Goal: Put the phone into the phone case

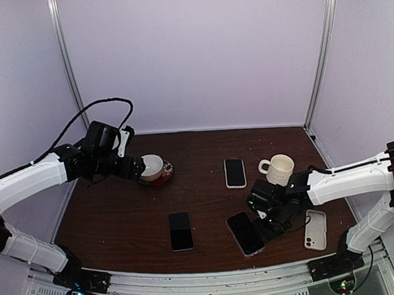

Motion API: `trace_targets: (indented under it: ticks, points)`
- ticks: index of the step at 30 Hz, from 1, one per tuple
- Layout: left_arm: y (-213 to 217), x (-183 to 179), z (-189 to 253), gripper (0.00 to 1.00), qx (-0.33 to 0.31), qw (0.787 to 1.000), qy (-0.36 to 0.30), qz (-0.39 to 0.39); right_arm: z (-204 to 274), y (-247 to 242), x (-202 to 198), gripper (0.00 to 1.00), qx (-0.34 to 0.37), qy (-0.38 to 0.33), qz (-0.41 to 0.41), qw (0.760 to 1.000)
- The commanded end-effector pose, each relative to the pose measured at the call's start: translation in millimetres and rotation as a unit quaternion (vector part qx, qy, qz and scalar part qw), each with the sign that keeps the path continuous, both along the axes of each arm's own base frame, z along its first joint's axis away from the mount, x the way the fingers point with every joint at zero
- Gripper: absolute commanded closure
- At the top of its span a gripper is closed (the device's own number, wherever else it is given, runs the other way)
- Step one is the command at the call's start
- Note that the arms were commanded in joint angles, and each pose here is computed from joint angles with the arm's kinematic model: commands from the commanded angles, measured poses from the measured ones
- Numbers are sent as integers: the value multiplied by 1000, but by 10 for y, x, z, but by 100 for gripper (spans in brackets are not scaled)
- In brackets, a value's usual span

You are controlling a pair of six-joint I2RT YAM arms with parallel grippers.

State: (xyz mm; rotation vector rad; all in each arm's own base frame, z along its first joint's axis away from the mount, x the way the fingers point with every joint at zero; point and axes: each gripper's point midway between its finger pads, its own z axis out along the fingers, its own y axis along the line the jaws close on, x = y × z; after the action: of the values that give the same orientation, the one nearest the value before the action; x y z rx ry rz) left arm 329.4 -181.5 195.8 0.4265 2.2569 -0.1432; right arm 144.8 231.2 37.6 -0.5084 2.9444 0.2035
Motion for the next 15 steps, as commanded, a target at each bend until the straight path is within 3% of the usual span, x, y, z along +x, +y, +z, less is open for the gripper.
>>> trace_targets:
  ticks: [1,10,15]
  points:
    - [-22,87,128,3,-4,1000,-17,1,-135,50,-115,82,19,35,-12,999]
    - [-12,95,108,3,2,1000,-15,2,-377,-61,-404,87,-24,80,-5,996]
    - [-14,99,109,2,3,1000,-14,1,-528,-335,-528,86,-103,94,0,990]
